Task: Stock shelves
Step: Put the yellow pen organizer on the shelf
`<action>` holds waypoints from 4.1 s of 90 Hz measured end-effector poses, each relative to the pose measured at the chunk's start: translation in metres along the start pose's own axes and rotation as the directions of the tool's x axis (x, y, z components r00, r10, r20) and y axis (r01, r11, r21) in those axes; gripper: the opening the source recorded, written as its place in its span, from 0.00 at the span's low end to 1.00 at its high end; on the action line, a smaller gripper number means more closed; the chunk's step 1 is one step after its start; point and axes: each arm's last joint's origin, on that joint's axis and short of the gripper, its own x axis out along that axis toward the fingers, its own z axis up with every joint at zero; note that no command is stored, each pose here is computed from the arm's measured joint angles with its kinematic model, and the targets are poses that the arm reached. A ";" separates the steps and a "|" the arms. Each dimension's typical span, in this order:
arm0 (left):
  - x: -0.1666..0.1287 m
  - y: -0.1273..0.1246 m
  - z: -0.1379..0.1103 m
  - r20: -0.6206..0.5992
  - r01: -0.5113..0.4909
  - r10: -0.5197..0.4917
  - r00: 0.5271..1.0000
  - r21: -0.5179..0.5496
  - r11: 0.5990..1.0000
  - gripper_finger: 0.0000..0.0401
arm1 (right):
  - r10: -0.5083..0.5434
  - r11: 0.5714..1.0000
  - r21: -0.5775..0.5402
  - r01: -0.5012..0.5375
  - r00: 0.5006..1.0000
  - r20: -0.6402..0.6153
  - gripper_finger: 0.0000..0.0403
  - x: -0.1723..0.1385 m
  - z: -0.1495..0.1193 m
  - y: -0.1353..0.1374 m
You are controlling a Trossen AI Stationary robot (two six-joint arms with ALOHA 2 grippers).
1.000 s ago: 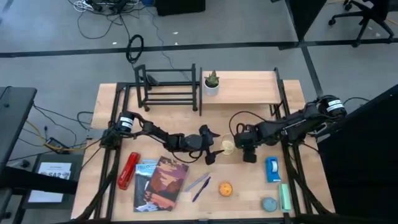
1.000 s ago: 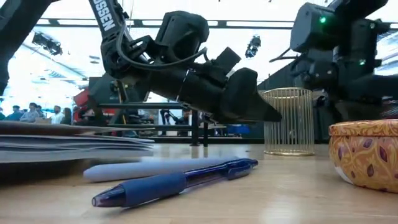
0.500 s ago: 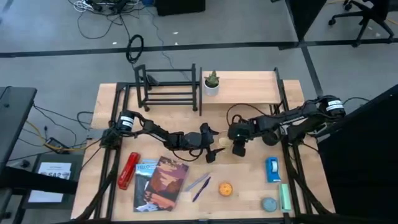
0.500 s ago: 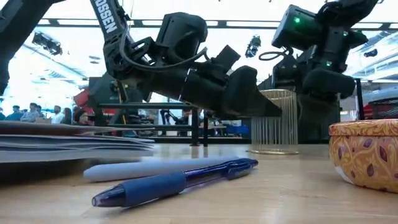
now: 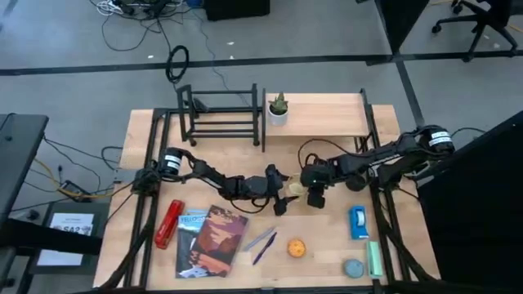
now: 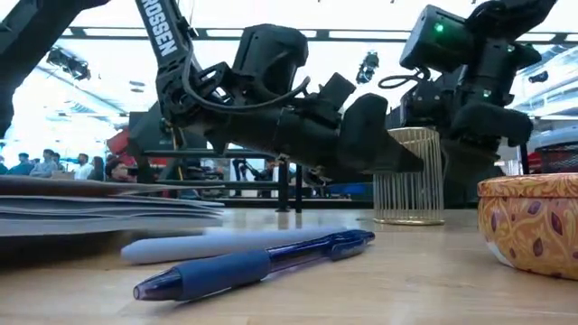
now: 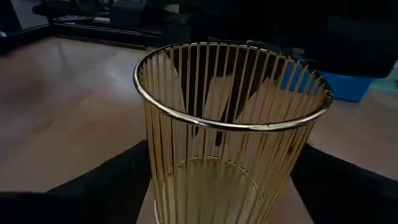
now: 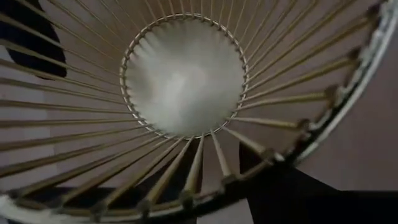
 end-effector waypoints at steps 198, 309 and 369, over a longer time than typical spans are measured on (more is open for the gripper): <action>0.058 0.154 0.212 0.182 -0.450 0.453 0.873 -0.061 0.891 0.70 | 0.310 0.904 0.151 -0.400 0.856 0.414 0.18 -0.168 -0.093 0.034; 0.084 0.062 0.201 0.192 -0.735 0.821 0.537 -0.371 0.567 0.70 | 0.298 0.923 0.106 -0.370 0.861 0.413 0.19 -0.166 -0.092 0.037; 0.112 0.089 0.192 0.095 -0.794 0.831 0.548 -0.252 0.553 0.70 | 0.300 0.922 0.106 -0.372 0.860 0.412 0.19 -0.166 -0.092 0.037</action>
